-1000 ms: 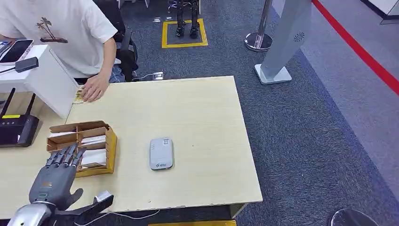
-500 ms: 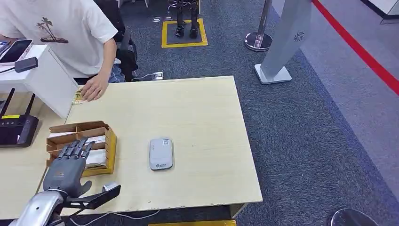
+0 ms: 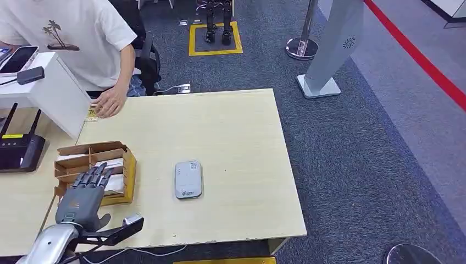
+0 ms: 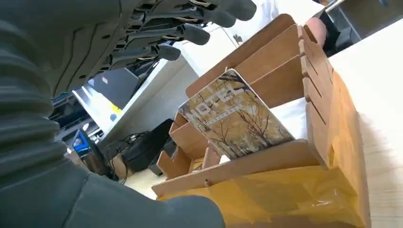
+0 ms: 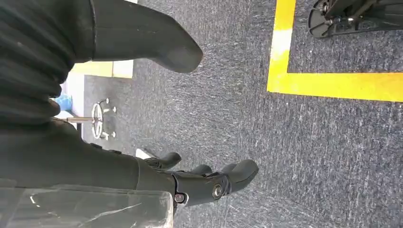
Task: Pass the card to the sensor for recognition and then transmit it.
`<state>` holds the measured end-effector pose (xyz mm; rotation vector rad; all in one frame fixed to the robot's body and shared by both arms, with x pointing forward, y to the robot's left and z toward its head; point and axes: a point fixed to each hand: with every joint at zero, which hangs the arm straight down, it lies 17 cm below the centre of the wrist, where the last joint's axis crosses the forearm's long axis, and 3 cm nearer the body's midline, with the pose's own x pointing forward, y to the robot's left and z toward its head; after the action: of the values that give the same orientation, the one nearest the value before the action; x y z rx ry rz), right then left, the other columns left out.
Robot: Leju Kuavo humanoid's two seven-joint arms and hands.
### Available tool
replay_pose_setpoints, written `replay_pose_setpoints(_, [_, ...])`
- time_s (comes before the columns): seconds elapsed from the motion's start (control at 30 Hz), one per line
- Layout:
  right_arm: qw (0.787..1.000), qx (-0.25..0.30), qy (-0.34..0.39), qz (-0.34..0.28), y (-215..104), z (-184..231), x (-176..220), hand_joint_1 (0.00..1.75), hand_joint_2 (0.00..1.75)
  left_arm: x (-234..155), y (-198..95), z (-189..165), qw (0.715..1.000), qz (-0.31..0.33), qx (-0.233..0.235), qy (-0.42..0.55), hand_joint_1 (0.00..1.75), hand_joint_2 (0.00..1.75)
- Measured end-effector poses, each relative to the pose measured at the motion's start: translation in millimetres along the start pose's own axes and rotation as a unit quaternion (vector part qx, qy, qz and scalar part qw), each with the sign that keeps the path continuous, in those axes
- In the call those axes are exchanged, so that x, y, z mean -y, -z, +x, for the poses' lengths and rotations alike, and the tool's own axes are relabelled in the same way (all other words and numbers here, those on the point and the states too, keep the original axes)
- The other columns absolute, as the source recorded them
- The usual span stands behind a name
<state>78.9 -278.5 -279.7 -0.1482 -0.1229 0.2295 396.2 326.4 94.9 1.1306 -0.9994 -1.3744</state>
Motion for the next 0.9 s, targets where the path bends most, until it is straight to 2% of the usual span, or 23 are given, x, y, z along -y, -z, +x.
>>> replay_pose_setpoints(0.9, [1.000, -0.003, -0.007, -0.001, 0, -2, 1, 0.00, 1.75, 7, -3, -17, 0.999, -0.013, -0.039, 0.008, 0.00, 1.75])
